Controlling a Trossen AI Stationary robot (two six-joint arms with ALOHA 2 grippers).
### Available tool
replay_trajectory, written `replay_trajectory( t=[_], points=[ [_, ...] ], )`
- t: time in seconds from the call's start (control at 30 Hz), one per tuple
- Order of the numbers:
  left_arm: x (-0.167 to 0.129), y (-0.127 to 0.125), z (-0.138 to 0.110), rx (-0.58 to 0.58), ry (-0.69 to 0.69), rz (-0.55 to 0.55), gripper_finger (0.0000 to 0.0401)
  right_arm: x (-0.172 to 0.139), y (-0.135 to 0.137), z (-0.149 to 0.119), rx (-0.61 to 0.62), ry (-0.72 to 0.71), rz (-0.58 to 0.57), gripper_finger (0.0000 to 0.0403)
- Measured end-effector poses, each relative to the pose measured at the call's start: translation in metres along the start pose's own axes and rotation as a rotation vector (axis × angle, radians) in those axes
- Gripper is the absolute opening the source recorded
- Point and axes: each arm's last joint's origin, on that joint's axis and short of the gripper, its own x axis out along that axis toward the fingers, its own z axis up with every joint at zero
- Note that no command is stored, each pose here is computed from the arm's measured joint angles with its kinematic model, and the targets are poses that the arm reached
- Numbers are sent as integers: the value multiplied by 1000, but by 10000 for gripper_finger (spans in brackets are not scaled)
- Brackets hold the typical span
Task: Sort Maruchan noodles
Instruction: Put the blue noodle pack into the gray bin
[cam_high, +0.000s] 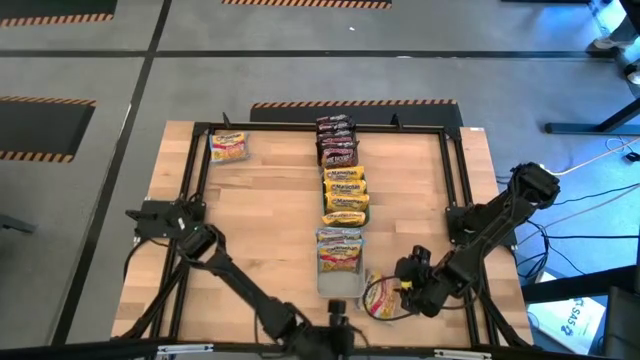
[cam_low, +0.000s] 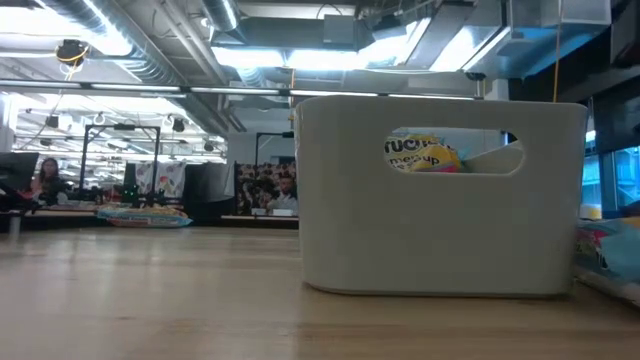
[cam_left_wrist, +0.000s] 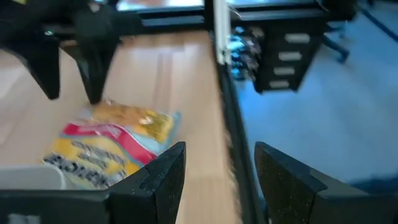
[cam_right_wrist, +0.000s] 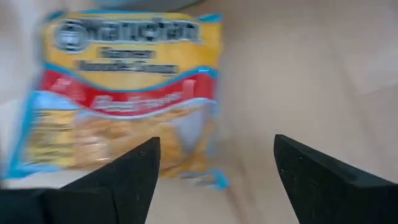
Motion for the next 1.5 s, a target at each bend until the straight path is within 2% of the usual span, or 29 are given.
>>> replay_trajectory(
  t=[0.17, 0.37, 0.63, 0.93, 1.07, 1.17, 1.33, 1.5],
  points=[
    [21, 18, 1, -67, -38, -2, 185, 7, -9, -5, 0, -36, -33, 295],
    [49, 20, -25, -129, -9, -16, 185, 9, -2, -3, -14, -73, 48, 295],
    [58, 33, -29, -138, 13, 49, 185, 9, 1, -2, -14, -92, 88, 295],
    [46, 26, -30, -93, 57, 62, 185, 10, 7, -2, 3, -41, 166, 295],
    [22, 20, -9, -84, 34, 88, 185, 10, 7, -2, 4, -43, 165, 295],
    [6, 13, 5, -119, 46, 49, 185, 10, 7, -1, 27, -42, 164, 295],
    [4, -7, -15, -285, 154, -42, 185, 10, 7, -1, 52, -47, 161, 295],
    [20, -2, -35, -375, 130, 100, 185, 10, 6, 0, 58, -84, 145, 295]
  ],
)
